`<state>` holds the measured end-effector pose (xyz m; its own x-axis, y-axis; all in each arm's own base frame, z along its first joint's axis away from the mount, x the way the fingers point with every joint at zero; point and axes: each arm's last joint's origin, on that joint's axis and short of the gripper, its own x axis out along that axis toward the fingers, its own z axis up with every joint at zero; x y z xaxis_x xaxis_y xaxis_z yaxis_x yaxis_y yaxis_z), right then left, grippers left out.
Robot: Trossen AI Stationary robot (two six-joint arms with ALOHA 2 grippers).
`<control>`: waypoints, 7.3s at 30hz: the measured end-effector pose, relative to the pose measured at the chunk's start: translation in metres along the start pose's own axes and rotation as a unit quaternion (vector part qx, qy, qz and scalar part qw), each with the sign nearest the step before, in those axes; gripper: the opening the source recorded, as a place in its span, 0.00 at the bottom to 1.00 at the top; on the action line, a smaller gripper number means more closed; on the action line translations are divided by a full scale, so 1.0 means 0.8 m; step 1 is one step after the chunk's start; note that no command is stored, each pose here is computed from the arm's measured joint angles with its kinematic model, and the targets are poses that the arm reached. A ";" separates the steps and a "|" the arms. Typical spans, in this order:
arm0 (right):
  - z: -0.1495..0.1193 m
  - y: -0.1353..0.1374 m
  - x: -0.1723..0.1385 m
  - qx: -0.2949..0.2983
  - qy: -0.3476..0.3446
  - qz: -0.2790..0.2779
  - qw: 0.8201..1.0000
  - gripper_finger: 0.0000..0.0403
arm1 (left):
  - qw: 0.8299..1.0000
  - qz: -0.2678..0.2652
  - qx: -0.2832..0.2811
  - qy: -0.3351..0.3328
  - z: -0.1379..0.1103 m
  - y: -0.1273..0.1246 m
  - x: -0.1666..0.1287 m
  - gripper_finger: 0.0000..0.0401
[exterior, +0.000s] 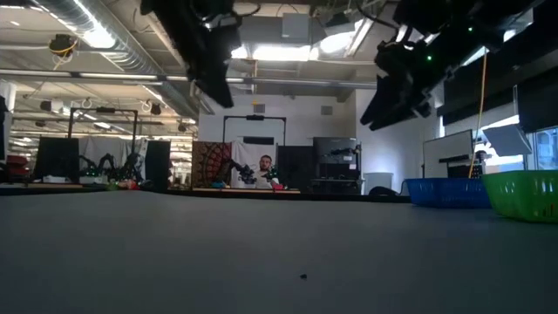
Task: Sort produce into baskets
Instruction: Put the red mushroom into the green basket
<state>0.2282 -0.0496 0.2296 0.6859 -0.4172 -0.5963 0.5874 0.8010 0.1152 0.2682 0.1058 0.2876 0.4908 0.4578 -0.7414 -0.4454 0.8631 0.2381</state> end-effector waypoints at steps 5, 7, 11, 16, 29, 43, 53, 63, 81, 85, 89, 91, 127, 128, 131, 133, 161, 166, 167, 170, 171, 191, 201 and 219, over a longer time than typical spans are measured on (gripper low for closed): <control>-0.010 0.028 0.008 -0.025 0.002 0.031 0.999 0.51 | 0.998 0.024 -0.045 0.025 -0.005 0.025 0.014 0.42; -0.014 0.035 0.013 -0.032 0.003 0.038 0.999 0.51 | 0.997 0.044 -0.056 0.031 -0.007 0.035 0.020 0.42; -0.023 0.045 0.025 -0.043 0.015 0.043 0.998 0.51 | 0.993 0.080 -0.067 0.049 -0.012 0.052 0.026 0.42; -0.031 0.046 0.038 -0.050 0.038 0.036 0.997 0.51 | 0.986 0.108 -0.096 0.084 -0.024 0.075 0.028 0.42; -0.028 0.049 0.041 -0.049 0.025 0.050 0.997 0.51 | 0.966 0.147 -0.137 0.161 -0.050 0.120 0.051 0.48; -0.029 0.050 0.041 -0.058 0.026 0.055 0.996 0.51 | 0.913 0.206 -0.158 0.315 -0.108 0.170 0.126 0.60; -0.029 0.049 0.041 -0.060 0.026 0.055 0.996 0.51 | 0.869 0.238 -0.198 0.387 -0.147 0.196 0.148 0.54; -0.029 0.050 0.041 -0.061 0.026 0.055 0.996 0.51 | 0.846 0.267 -0.204 0.413 -0.167 0.215 0.155 0.49; -0.029 0.050 0.041 -0.058 0.029 0.062 0.996 0.51 | 0.853 0.217 -0.179 0.439 -0.178 0.216 0.166 0.21; -0.029 0.050 0.040 -0.058 0.032 0.067 0.996 0.51 | 0.854 0.214 -0.174 0.441 -0.177 0.214 0.166 0.14; -0.029 0.050 0.040 -0.058 0.032 0.067 0.996 0.51 | 0.859 0.211 -0.164 0.438 -0.172 0.207 0.168 0.10; -0.029 0.050 0.040 -0.058 0.032 0.067 0.996 0.51 | 0.864 0.204 -0.157 0.432 -0.165 0.200 0.166 0.09; 0.017 0.074 0.028 -0.040 -0.148 0.210 0.966 0.51 | 0.950 -0.282 0.012 -0.134 0.038 -0.057 0.024 0.11; 0.018 0.076 0.028 -0.044 -0.151 0.214 0.964 0.51 | 0.947 -0.287 0.018 -0.145 0.040 -0.064 0.021 0.11; 0.018 0.080 0.025 -0.059 -0.162 0.222 0.960 0.51 | 0.936 -0.301 0.031 -0.177 0.046 -0.081 0.012 0.11; 0.018 0.085 0.021 -0.070 -0.173 0.238 0.953 0.51 | 0.930 -0.309 0.038 -0.194 0.049 -0.090 0.007 0.11; 0.023 0.104 0.006 -0.156 -0.244 0.281 0.915 0.06 | 0.909 -0.328 0.027 -0.257 0.062 -0.108 -0.008 0.15; 0.023 0.104 0.006 -0.157 -0.244 0.283 0.914 0.02 | 0.909 -0.327 0.027 -0.259 0.062 -0.110 -0.009 0.32; 0.023 0.104 0.006 -0.157 -0.244 0.283 0.914 0.03 | 0.908 -0.326 0.030 -0.260 0.062 -0.109 -0.009 0.36; 0.023 0.104 0.006 -0.169 -0.247 0.280 0.912 0.03 | 0.909 -0.325 0.035 -0.258 0.062 -0.110 -0.009 0.43; 0.023 0.104 0.006 -0.179 -0.250 0.277 0.910 0.03 | 0.910 -0.324 0.035 -0.256 0.061 -0.109 -0.008 0.45; -0.010 0.049 -0.063 -0.151 -0.010 0.250 0.956 0.03 | 0.952 -0.278 0.041 -0.119 0.016 -0.075 -0.061 0.49; -0.042 0.009 -0.109 -0.062 0.146 0.229 0.960 0.03 | 0.969 -0.241 0.017 -0.053 -0.008 -0.077 -0.043 0.49; -0.075 -0.019 -0.125 -0.007 0.293 0.121 0.949 0.03 | 0.972 -0.232 -0.035 -0.016 -0.046 -0.086 -0.009 0.49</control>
<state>0.1251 0.0055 0.2400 0.4411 0.0856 -0.8934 0.4355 0.8500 0.2965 0.2678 0.0352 0.2539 0.6737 0.0307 -0.7384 -0.2208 0.9618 -0.1615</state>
